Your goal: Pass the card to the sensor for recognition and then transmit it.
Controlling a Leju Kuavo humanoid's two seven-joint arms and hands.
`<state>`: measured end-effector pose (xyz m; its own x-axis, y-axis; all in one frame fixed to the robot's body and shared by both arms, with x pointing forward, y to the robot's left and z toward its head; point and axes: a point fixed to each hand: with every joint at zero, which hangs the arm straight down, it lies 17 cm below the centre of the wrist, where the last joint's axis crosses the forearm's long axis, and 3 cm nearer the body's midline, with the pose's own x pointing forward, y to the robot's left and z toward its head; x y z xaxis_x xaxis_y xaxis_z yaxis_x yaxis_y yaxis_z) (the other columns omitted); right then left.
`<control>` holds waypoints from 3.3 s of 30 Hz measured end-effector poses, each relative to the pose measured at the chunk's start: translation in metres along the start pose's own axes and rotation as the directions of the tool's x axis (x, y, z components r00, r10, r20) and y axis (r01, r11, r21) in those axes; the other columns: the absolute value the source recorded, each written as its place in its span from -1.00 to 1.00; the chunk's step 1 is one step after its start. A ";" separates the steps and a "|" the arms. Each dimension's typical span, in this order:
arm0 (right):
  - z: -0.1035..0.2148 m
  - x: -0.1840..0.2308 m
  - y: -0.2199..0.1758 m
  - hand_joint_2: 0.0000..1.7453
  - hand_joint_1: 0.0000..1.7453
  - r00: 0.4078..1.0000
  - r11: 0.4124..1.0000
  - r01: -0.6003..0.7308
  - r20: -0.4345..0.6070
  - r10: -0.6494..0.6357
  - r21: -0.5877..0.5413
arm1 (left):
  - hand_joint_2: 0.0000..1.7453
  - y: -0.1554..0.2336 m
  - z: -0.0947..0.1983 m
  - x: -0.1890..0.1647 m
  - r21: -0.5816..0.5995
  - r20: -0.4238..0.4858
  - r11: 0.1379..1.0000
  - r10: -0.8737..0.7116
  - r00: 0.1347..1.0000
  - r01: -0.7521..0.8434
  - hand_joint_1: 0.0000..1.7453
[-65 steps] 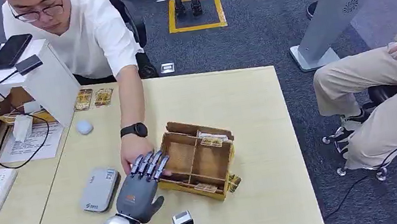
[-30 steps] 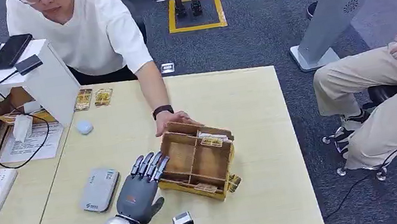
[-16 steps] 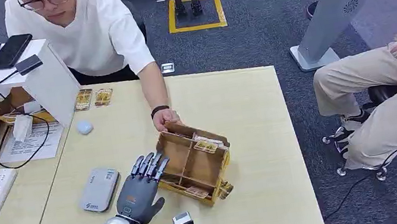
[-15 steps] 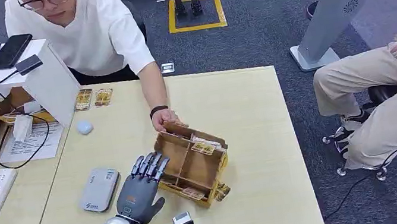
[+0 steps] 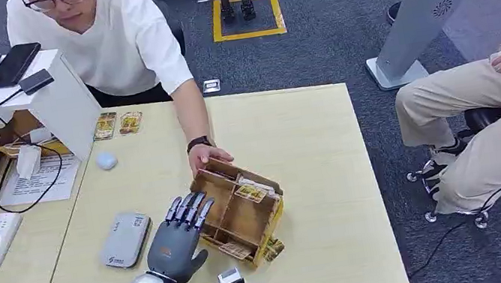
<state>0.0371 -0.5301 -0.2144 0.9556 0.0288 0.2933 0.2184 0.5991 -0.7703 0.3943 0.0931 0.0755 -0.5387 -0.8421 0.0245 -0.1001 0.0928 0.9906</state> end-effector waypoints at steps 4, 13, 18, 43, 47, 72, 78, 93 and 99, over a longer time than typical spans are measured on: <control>0.000 0.000 0.000 1.00 -1.00 1.000 1.000 0.000 0.000 0.000 0.000 | 1.00 0.000 0.000 0.000 0.000 0.000 1.000 0.000 1.000 0.000 -1.00; 0.001 0.001 0.001 1.00 -1.00 1.000 1.000 -0.001 0.003 0.001 0.003 | 1.00 0.002 -0.001 0.001 0.006 0.004 1.000 0.004 1.000 -0.004 -1.00; 0.000 0.003 0.002 1.00 -1.00 1.000 1.000 0.001 0.005 -0.001 0.003 | 1.00 0.002 -0.002 0.001 0.008 0.003 1.000 0.006 1.000 -0.006 -1.00; 0.001 0.012 0.007 1.00 -1.00 1.000 1.000 -0.004 0.020 0.004 0.013 | 1.00 0.016 -0.009 -0.005 0.066 -0.006 0.998 0.012 1.000 -0.012 0.88; 0.002 0.012 0.007 1.00 -1.00 1.000 1.000 -0.004 0.020 0.003 0.014 | 1.00 0.014 -0.008 -0.002 0.062 0.007 0.998 0.022 1.000 -0.022 0.94; 0.002 0.013 0.007 1.00 -1.00 1.000 1.000 -0.003 0.024 0.003 0.014 | 1.00 0.007 -0.005 0.000 0.046 0.014 0.997 0.065 0.998 -0.066 1.00; 0.002 0.013 0.007 1.00 -1.00 1.000 1.000 -0.005 0.026 0.005 0.014 | 1.00 0.020 -0.001 -0.002 0.125 -0.002 0.989 0.078 0.997 -0.077 1.00; 0.002 0.013 0.008 1.00 -1.00 1.000 1.000 -0.006 0.029 0.006 0.015 | 1.00 0.102 0.000 -0.007 0.439 -0.021 0.891 0.140 0.990 -0.117 1.00; 0.002 0.014 0.008 1.00 -1.00 1.000 1.000 -0.006 0.030 0.006 0.015 | 1.00 0.111 -0.001 -0.008 0.461 -0.022 0.879 0.146 0.989 -0.119 1.00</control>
<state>0.0514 -0.5235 -0.2154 0.9506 0.0559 0.3054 0.2093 0.6111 -0.7634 0.3882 0.1100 0.1854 -0.5286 -0.8313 0.1720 -0.4093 0.4271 0.8063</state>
